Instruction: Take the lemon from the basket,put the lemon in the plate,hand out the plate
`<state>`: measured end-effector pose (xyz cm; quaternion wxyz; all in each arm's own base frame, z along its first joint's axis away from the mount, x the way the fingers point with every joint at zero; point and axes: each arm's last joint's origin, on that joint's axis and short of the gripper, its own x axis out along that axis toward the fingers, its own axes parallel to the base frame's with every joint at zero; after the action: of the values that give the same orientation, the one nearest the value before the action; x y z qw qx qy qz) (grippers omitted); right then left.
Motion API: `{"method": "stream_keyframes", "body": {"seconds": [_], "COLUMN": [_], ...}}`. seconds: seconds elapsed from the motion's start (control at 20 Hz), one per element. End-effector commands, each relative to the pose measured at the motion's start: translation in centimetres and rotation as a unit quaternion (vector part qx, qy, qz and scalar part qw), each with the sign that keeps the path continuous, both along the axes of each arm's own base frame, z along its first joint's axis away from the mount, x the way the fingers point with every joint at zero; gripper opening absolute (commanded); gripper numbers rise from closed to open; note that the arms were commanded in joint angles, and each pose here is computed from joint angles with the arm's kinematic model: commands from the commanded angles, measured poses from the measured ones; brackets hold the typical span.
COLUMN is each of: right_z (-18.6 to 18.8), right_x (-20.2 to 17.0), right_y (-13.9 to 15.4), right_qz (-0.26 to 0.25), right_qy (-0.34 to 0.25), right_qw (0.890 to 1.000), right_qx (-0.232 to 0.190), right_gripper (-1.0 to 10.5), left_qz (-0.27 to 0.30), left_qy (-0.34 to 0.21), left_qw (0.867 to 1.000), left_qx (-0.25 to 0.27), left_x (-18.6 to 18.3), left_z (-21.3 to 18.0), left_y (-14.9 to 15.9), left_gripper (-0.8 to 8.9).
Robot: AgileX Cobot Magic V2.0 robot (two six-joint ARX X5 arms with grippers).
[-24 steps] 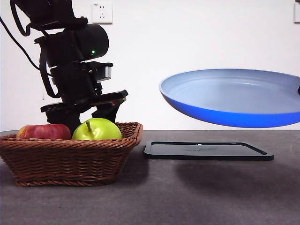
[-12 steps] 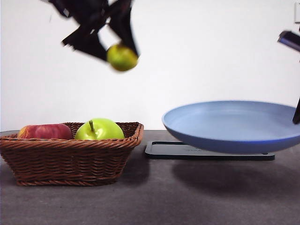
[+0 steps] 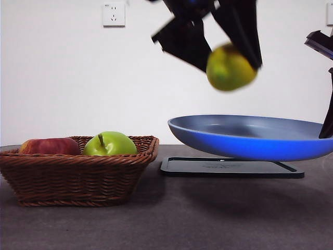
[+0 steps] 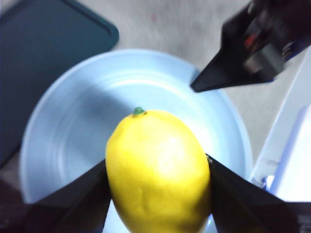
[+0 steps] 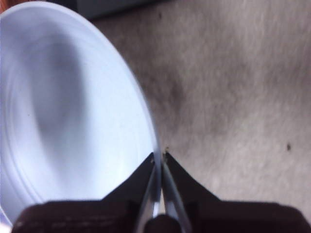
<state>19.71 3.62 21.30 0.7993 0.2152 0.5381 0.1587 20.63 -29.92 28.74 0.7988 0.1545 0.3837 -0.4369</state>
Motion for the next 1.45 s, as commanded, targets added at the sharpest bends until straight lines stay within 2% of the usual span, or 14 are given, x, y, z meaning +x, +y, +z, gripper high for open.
{"method": "stream_keyframes", "body": {"seconds": [0.05, 0.25, 0.4, 0.45, 0.9, 1.2, 1.45], "right_z": [0.5, 0.4, 0.5, 0.5, 0.5, 2.8, 3.8], "right_x": [0.3, 0.1, 0.1, 0.1, 0.0, 1.3, 5.7], "right_y": [0.2, 0.2, 0.2, 0.2, 0.2, 0.3, 0.6], "right_qz": [0.010, 0.011, 0.012, 0.012, -0.001, -0.005, -0.012], "right_qy": [-0.003, 0.005, 0.005, 0.005, 0.021, 0.020, 0.033], "right_qw": [1.000, 1.000, 1.000, 1.000, 0.999, 1.000, 0.999], "right_qx": [0.019, 0.020, 0.020, 0.020, 0.024, 0.019, -0.007], "right_gripper": [0.0, 0.0, 0.0, 0.0, 0.0, 0.0, 0.0], "left_qz": [-0.009, -0.011, -0.020, -0.022, -0.020, 0.009, 0.039], "left_qy": [-0.005, 0.010, 0.008, 0.010, 0.022, 0.003, -0.021], "left_qw": [1.000, 0.999, 0.999, 0.999, 0.999, 1.000, 0.999], "left_qx": [0.012, 0.032, 0.036, 0.036, 0.033, 0.005, -0.021], "left_x": [0.4, 0.9, 0.8, 0.8, 0.8, 1.0, -0.2], "left_z": [-1.3, -3.2, -3.3, -3.3, -3.2, 1.0, 5.7], "left_y": [-1.3, -2.0, -2.0, -2.0, -1.8, 1.6, 6.3], "left_gripper": [2.04, 2.16, 3.42, 3.51, 3.51, 3.50, 3.50]}}
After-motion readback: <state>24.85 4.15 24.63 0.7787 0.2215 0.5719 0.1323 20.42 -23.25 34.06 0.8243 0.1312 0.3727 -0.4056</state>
